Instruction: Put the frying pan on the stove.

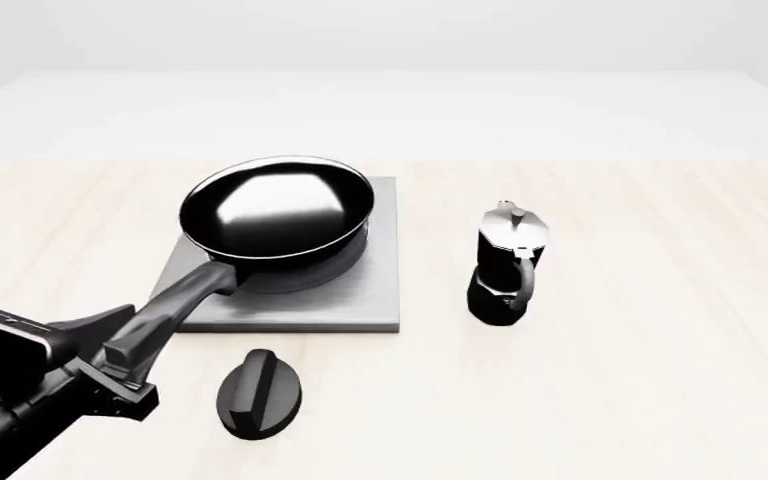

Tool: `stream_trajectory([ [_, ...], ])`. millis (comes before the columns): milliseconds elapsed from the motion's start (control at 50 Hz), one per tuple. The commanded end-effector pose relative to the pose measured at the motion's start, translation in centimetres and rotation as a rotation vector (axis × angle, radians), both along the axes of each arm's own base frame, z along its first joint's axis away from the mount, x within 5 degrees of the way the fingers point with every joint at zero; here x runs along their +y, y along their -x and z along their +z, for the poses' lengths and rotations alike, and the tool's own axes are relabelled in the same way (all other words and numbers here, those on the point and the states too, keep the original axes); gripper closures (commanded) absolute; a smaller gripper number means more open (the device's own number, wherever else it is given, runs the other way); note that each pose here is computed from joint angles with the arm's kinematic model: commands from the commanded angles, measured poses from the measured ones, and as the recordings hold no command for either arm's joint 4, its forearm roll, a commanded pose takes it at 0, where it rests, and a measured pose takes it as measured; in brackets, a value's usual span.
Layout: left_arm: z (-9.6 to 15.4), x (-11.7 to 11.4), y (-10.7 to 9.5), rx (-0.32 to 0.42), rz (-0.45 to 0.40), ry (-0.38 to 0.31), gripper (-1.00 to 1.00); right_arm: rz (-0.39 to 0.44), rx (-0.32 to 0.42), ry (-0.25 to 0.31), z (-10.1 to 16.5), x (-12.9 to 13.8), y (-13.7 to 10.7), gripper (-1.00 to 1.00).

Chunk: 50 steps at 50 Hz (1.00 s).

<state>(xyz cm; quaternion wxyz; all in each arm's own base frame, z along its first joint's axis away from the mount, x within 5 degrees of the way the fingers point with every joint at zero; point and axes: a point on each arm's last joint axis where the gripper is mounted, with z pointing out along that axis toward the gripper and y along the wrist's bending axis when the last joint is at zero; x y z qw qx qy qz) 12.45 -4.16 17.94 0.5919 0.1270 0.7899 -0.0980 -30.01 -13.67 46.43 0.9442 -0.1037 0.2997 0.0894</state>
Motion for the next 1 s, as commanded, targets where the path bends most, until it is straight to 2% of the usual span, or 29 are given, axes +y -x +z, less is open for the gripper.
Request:
stream_trajectory([
  [20, -0.28, -0.23, -0.7, -0.001, 0.001, -0.001, 1.0, 0.001, 0.001, 0.001, 0.07, 0.04, -0.21, -1.0],
  [600, -1.01, 0.22, -0.18, 0.052, 0.024, -0.007, 1.0, 0.011, 0.0, -0.007, -0.06, -0.14, 0.15, -1.0],
  [620, -1.0, 0.24, -0.18, 0.052, 0.025, -0.007, -1.0, 0.011, 0.0, -0.007, -0.05, -0.16, 0.12, -1.0],
  [1000, -0.99, 0.3, -0.02, 0.061, 0.027, -0.008, -1.0, 0.015, 0.0, -0.006, -0.1, -0.33, 0.13, -1.0],
])
